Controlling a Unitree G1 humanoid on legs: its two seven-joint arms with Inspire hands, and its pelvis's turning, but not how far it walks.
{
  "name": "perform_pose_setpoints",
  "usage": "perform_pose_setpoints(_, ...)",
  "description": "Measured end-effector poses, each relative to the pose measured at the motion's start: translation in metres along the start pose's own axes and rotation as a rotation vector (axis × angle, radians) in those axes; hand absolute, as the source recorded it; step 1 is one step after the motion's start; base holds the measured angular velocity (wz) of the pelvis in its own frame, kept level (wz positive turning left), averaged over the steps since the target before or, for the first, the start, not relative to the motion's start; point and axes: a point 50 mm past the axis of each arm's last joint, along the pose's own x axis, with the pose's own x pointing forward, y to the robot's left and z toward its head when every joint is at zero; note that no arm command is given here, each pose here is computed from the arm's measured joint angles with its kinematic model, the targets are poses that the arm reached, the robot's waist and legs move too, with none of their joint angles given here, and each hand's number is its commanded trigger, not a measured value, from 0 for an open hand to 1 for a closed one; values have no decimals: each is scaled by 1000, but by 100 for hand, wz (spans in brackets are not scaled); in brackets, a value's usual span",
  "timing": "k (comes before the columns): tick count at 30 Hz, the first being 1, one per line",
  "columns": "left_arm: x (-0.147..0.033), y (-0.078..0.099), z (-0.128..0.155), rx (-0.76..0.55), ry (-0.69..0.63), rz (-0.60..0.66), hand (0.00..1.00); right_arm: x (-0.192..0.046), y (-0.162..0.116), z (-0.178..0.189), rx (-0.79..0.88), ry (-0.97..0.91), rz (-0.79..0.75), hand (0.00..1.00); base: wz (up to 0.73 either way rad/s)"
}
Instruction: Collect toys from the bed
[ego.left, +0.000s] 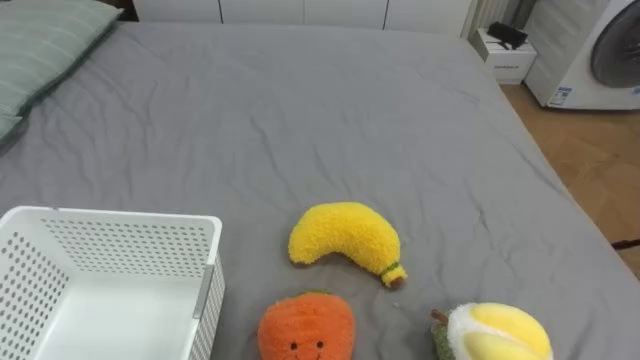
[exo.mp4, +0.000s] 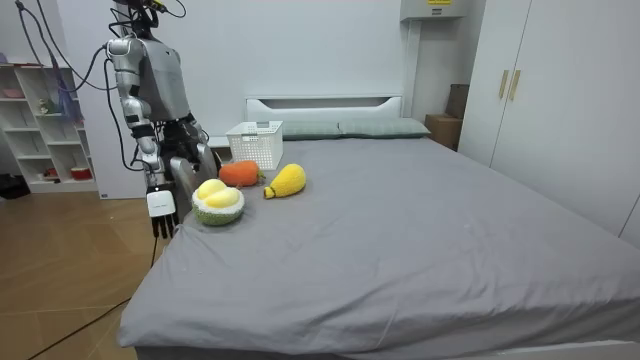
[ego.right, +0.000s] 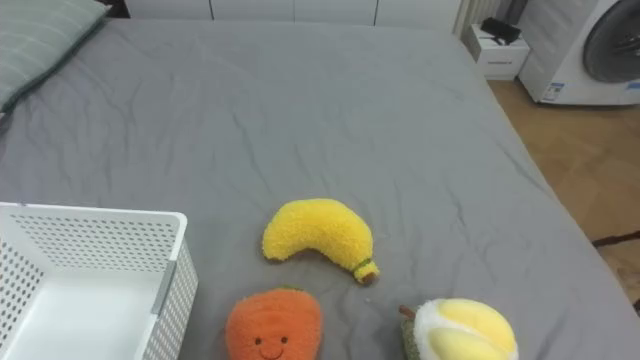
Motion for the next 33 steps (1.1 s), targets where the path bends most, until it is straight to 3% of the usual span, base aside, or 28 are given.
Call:
perform_pose_setpoints(16, 0, 2, -3, 4, 30, 25, 0, 0, 5, -14, 120, 77, 27, 0, -5)
perform_pose_setpoints(18, 0, 2, -3, -5, 34, 25, 0, -1, 6, -19, 188, 98, 26, 0, 0)
perform_pose_setpoints(24, 1, 11, -9, -89, 72, 45, 0, -2, 2, -42, 657, 195, -6, 0, 0)
perform_pose_setpoints(27, 1, 14, -15, -131, 91, 55, 0, -2, -4, -48, 816, 211, -36, 0, -1)
perform_pose_setpoints(31, 3, 28, -20, -191, 100, 92, 0, -3, -30, -54, 1025, 203, -142, 0, -9)
perform_pose_setpoints(33, 3, 37, -23, -206, 105, 116, 0, -6, -68, -43, 1102, 104, -260, 0, -13)
